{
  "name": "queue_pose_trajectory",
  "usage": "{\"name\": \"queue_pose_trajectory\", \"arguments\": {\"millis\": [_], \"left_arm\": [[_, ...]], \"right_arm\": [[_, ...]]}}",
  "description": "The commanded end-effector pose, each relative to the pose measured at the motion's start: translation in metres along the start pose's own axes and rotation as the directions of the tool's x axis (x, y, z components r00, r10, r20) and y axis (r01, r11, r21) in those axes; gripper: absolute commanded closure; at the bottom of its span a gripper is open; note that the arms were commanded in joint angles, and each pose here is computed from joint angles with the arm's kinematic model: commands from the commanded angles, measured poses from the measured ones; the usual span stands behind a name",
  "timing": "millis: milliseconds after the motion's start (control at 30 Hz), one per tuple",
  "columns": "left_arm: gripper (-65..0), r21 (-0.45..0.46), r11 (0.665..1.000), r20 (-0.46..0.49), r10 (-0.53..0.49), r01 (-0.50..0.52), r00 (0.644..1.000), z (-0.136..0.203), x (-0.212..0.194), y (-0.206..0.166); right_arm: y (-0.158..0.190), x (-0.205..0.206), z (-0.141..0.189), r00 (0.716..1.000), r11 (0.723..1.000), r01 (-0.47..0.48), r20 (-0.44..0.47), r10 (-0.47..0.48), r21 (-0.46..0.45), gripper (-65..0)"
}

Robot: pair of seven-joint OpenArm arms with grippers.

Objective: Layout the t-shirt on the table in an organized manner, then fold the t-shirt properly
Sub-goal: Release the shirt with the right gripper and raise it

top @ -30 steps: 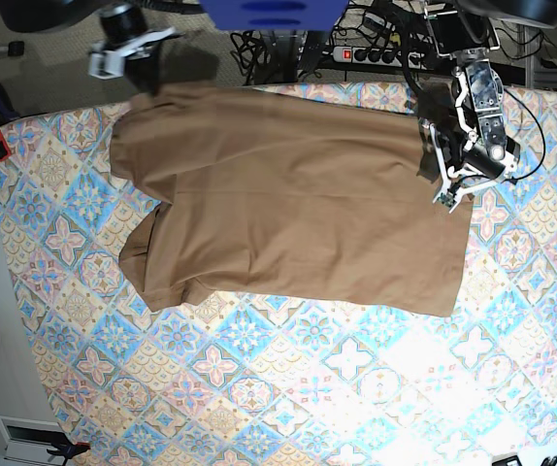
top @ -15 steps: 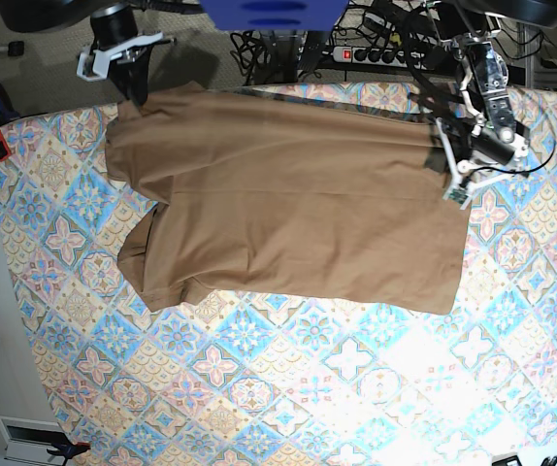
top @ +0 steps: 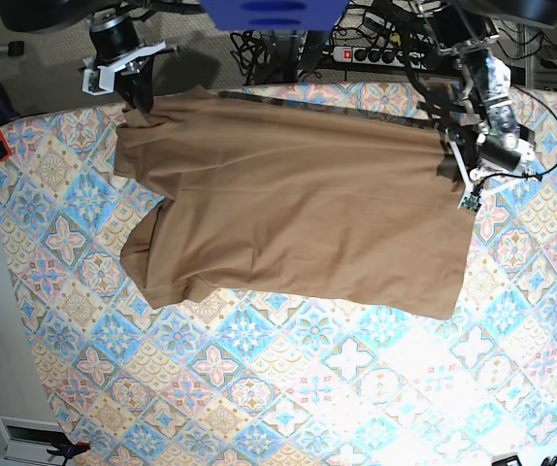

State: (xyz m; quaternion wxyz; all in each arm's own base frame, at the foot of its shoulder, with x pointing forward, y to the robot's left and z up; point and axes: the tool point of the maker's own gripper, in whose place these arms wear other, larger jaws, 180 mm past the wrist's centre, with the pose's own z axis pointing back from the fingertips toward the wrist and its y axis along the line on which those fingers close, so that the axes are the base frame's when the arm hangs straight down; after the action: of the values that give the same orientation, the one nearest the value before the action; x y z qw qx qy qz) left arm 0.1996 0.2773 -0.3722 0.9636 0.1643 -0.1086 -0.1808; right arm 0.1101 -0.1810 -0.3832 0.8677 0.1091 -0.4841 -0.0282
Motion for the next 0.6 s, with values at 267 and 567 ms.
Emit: {"name": "queue_pose_trajectory", "arguments": {"millis": [267, 567], "left_arm": [[0.0, 0.07, 0.998, -0.042, -0.005, 0.008, 0.999, 0.004, -0.007, 0.014], [-18.5, 0.071, 0.997, -0.046, -0.007, 0.01, 0.999, 0.004, -0.009, 0.013]], "right_arm": [[-0.002, -0.02, 0.004, 0.993, 1.0, -0.001, -0.122, 0.001, -0.001, 0.0], [-0.031, -0.012, 0.017, 0.992, 0.997, -0.046, -0.122, 0.037, -0.069, -30.0]]}}
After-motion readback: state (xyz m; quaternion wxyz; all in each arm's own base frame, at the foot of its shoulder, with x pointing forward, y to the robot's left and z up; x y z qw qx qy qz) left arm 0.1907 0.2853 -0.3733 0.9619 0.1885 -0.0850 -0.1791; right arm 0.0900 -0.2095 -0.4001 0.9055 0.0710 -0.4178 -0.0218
